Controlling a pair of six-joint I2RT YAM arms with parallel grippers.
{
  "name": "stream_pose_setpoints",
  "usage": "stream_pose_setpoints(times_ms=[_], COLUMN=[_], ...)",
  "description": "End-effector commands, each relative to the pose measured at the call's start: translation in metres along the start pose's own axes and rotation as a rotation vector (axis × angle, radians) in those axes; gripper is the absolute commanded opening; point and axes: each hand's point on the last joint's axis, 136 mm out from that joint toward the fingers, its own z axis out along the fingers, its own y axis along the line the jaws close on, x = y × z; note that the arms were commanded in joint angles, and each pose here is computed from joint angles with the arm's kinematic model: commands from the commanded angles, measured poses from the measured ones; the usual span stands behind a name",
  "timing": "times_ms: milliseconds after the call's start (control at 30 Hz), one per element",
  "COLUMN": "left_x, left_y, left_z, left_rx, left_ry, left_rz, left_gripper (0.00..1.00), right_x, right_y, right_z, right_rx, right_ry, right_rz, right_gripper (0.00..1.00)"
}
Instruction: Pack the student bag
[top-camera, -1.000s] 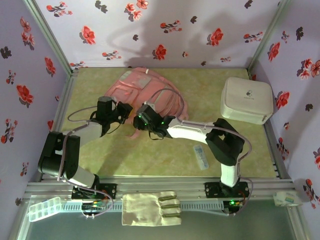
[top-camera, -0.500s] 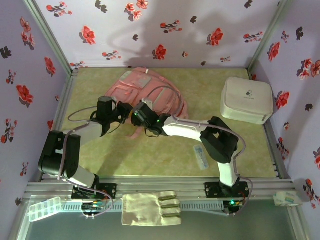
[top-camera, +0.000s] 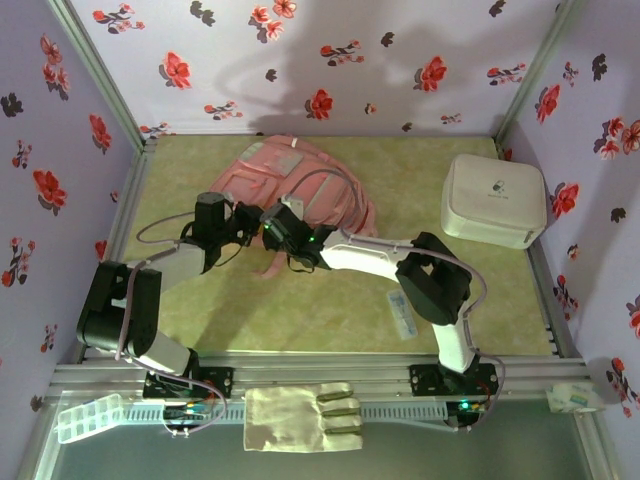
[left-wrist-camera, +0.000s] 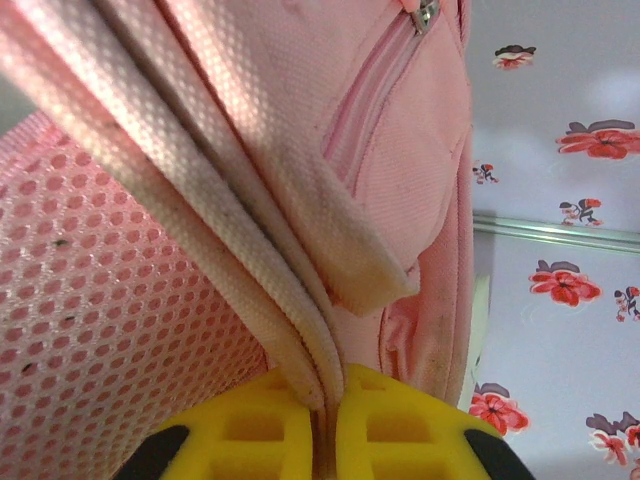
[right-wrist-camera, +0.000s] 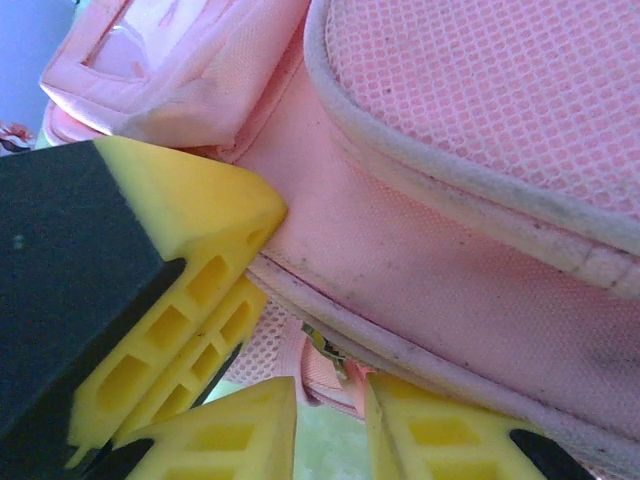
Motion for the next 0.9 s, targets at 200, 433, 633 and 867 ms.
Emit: stream_pose_setpoints(times_ms=[200,433,633,867], left_x=[0.015,0.014,0.012,0.006], left_y=[-0.049,-0.051,-0.049,-0.044], left_z=[-0.002,-0.002,0.000,-0.001], left_rx=[0.165,0.169,0.162,0.136], left_ry=[0.084,0.082,0.079,0.070], left_rz=[0.051,0.053,0.055,0.072], left_gripper=[0.01,0.01,0.01,0.01], right_x=[-0.020,-0.022,-0.024,-0.012], right_y=[-0.018,-0.012,-0.016,-0.050], right_z=[0.010,0.017,0.008,-0.021], right_rx=[0.125,0.093,0.101,0.156], right_ry=[-0.079,-0.053,-0.054,-0.046], right_rz=[-0.064,-0.086,-0.081,-0.080], right_gripper=[0.21,0.18,0.12,0.11])
